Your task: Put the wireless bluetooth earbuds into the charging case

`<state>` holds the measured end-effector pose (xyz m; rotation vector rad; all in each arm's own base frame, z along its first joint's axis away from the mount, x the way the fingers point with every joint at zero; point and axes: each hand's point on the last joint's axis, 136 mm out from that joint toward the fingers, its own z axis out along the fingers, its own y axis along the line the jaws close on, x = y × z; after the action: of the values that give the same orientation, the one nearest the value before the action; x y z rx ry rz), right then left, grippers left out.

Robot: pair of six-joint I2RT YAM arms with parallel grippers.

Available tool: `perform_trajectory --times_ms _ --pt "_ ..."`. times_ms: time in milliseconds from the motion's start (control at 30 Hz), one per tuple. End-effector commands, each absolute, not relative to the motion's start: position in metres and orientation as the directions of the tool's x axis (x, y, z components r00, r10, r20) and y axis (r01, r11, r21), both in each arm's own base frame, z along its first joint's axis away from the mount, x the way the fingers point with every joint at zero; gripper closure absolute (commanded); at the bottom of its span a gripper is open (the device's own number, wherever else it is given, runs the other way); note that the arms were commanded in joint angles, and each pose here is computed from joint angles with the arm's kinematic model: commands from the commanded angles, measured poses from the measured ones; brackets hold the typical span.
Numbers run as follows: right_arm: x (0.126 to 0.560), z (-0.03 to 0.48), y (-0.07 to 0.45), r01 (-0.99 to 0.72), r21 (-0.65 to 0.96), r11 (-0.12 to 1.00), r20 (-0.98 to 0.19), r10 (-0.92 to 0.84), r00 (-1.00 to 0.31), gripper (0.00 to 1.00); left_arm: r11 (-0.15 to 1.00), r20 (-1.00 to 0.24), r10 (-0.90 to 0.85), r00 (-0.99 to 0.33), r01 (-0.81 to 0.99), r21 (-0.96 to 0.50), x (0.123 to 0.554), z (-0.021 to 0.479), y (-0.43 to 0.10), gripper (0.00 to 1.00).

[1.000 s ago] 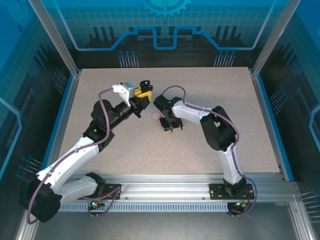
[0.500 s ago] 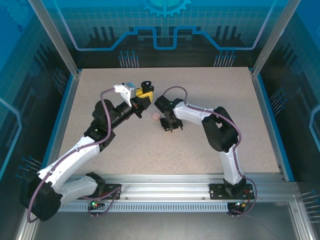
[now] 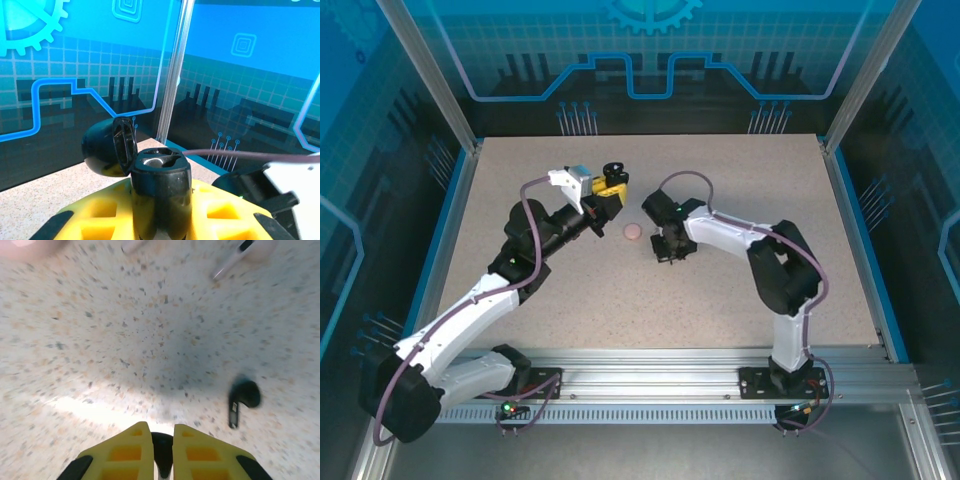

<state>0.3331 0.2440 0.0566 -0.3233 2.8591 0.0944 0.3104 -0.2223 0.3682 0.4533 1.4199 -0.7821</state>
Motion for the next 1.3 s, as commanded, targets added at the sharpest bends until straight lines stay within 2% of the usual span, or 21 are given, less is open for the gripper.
perform_trajectory --times_ms 0,133,400,767,1033,1267 --pt "0.343 0.112 0.241 -0.200 0.109 0.974 -0.398 -0.142 -0.906 0.88 0.644 -0.971 -0.228 0.075 0.759 -0.093 0.292 0.397 -0.225 1.00" --pt "0.348 0.166 0.234 -0.202 0.176 0.963 -0.514 -0.085 -0.853 0.88 0.620 -0.967 -0.231 0.105 0.782 -0.063 0.286 0.404 -0.228 1.00" --pt "0.351 0.300 0.220 -0.273 0.264 0.925 -0.755 0.022 -0.656 0.88 0.574 -0.962 -0.226 0.153 0.819 -0.005 0.278 0.399 -0.240 1.00" --pt "0.317 0.443 0.237 -0.536 0.329 0.777 -0.921 0.140 -0.363 0.88 0.571 -0.958 -0.193 0.212 0.818 0.067 0.279 0.381 -0.250 1.00" --pt "0.285 0.473 0.283 -0.742 0.238 0.627 -0.969 0.104 -0.223 0.88 0.554 -0.960 -0.191 0.206 0.830 0.068 0.279 0.377 -0.257 1.00" --pt "0.274 0.468 0.302 -0.799 0.199 0.567 -0.979 0.081 -0.186 0.88 0.536 -0.959 -0.181 0.219 0.840 0.090 0.277 0.375 -0.264 1.00"
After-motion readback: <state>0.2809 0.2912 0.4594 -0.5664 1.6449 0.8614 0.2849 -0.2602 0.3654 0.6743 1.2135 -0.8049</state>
